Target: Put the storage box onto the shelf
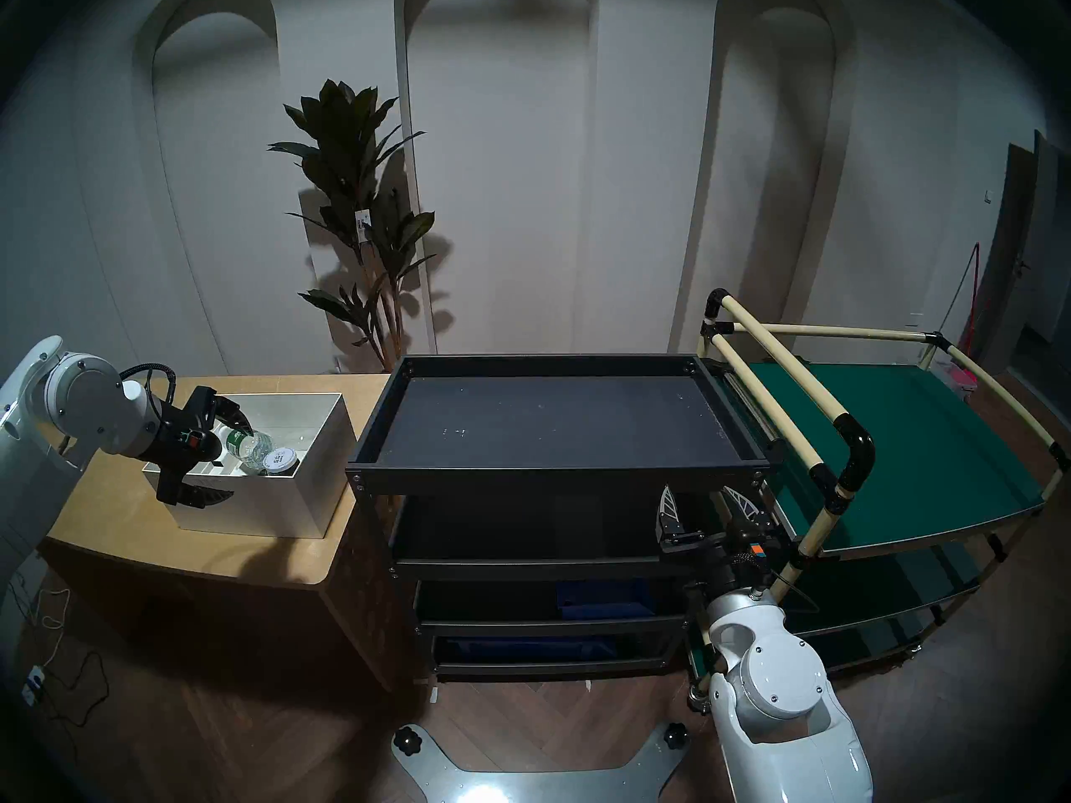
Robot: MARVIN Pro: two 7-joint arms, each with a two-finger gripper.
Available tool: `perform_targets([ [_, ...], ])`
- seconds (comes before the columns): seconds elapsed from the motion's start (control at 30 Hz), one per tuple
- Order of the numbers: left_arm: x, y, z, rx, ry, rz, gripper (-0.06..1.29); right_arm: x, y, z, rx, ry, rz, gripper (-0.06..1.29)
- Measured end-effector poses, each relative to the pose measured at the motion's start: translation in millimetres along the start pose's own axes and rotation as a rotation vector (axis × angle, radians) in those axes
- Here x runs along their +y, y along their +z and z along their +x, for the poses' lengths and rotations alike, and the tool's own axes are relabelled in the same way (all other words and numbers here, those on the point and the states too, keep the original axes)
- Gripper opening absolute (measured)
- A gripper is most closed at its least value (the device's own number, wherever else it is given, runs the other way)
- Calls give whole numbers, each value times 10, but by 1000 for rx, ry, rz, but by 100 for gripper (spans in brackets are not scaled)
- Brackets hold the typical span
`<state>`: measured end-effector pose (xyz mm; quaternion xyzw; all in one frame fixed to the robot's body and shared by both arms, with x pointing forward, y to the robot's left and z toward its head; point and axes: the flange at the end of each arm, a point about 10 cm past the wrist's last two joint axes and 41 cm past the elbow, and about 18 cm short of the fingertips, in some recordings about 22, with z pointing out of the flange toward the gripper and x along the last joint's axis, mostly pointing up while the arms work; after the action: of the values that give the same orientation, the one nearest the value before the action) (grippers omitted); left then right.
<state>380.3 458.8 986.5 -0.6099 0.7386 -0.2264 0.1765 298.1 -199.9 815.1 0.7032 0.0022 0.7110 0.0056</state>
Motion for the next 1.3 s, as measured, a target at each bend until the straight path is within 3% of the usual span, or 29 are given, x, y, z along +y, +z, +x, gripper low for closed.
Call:
perform_targets([
  [1.3,202,526,-176,41,-190,-21,126,1,37,-40,-6,-1,0,125],
])
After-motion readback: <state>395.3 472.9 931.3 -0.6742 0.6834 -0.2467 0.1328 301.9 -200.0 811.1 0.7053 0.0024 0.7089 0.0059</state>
